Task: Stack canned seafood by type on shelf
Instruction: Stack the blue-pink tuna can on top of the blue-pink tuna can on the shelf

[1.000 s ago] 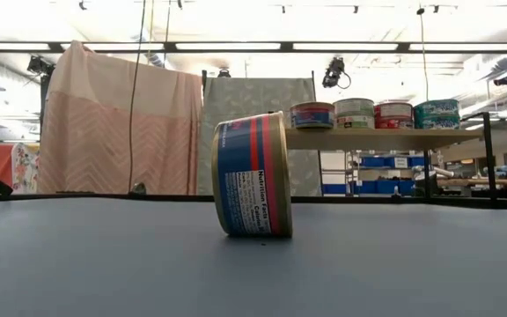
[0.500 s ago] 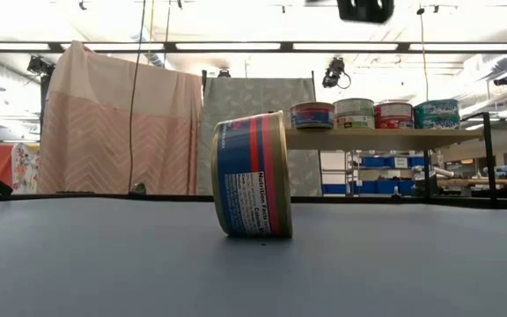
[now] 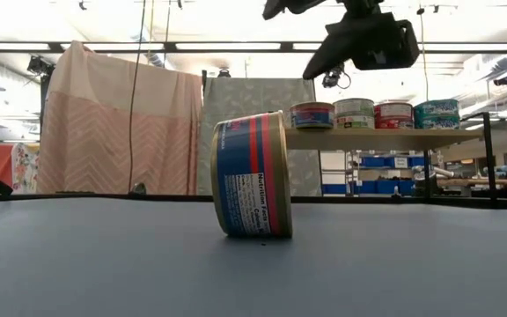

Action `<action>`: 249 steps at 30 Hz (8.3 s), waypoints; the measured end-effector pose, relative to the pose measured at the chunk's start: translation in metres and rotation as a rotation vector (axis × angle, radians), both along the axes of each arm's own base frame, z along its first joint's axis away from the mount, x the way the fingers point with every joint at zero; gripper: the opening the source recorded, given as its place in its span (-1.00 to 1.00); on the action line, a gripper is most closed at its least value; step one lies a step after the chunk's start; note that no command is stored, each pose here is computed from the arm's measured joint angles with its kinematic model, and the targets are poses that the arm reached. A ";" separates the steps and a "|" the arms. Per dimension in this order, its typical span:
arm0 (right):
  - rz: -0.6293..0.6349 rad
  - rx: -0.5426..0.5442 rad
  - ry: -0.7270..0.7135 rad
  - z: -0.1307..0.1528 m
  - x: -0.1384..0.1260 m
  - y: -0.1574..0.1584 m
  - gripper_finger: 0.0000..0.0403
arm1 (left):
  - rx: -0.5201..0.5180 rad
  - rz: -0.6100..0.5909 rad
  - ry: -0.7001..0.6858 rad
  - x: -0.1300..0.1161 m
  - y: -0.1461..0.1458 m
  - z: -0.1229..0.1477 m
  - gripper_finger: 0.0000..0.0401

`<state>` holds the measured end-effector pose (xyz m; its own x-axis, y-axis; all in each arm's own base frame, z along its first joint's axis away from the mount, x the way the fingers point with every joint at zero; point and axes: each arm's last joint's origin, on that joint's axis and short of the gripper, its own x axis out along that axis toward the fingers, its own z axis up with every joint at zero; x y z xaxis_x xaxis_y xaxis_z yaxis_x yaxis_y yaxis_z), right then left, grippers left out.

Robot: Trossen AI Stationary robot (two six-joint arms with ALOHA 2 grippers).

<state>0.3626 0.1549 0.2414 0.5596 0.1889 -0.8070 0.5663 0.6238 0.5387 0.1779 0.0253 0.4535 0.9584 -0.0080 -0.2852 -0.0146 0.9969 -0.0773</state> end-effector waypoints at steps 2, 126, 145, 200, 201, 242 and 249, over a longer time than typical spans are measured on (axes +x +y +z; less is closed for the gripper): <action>-0.034 -0.002 -0.018 0.001 0.001 -0.001 0.23 | 0.008 -0.002 0.003 0.000 0.000 0.000 -0.96; -0.391 -0.780 -0.721 0.282 -0.199 -0.127 0.06 | 0.181 -0.584 0.598 0.113 -0.031 -0.148 -0.41; -0.446 -0.833 -0.866 0.305 -0.290 -0.156 -0.93 | 0.508 -0.773 0.556 0.164 -0.087 -0.173 0.05; -0.451 -0.837 -0.858 0.300 -0.325 -0.167 -0.97 | 1.023 -1.026 0.653 0.206 -0.164 -0.219 0.46; -0.451 -0.837 -0.858 0.300 -0.325 -0.167 -0.97 | 1.038 -1.028 0.635 0.207 -0.166 -0.219 0.46; -0.437 -0.822 -0.869 0.300 -0.325 -0.166 -0.97 | 0.916 -1.122 0.572 0.206 -0.178 -0.226 0.46; -0.438 -0.820 -0.869 0.300 -0.325 -0.166 -0.97 | 0.896 -1.153 0.582 0.202 -0.182 -0.233 0.46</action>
